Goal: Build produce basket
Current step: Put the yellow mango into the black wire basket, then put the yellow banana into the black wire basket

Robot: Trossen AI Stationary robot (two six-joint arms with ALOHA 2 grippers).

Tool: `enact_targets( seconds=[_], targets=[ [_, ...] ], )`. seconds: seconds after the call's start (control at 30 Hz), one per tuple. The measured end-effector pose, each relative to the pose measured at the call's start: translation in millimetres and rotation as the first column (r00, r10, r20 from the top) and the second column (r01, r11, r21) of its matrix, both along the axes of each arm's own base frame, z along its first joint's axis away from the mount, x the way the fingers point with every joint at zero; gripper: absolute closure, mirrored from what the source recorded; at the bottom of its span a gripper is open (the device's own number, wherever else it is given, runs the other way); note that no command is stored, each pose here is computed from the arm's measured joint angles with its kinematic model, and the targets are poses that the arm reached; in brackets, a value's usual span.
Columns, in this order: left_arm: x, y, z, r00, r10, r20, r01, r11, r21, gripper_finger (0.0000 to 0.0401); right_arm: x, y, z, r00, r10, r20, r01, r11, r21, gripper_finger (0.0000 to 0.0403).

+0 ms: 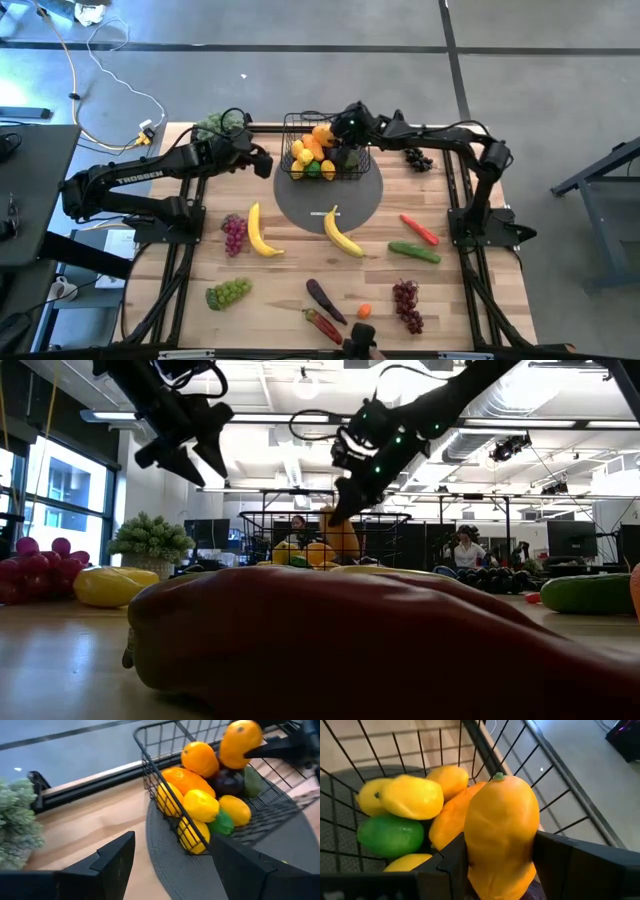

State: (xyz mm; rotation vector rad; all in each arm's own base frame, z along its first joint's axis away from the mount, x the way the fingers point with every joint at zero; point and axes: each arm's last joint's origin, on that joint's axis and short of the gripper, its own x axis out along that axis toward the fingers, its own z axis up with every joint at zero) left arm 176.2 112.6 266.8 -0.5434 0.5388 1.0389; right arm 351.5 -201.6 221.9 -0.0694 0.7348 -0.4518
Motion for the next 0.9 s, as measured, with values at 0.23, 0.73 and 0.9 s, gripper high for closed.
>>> enact_targets(
  seconds=[0.23,0.73,0.9],
  targets=[
    [1.9,-2.0,-0.6,0.997,-0.070,0.036,0.072,0.996,-0.058,0.0153,2.7,-1.8,-8.9,0.999,0.017,-0.033,-0.018,1.000,-0.021,0.0238],
    [4.1,-4.9,-1.1,0.987,-0.142,0.077,0.151,0.982,-0.116,0.0132,2.7,-3.8,-6.8,0.997,-0.065,-0.035,0.062,0.995,-0.072,0.0127],
    [3.4,-5.5,-2.0,0.990,-0.087,0.112,0.105,0.981,-0.163,0.0102,-0.2,-3.3,-0.4,0.993,-0.114,-0.010,0.113,0.992,-0.058,0.0121]
  ],
)
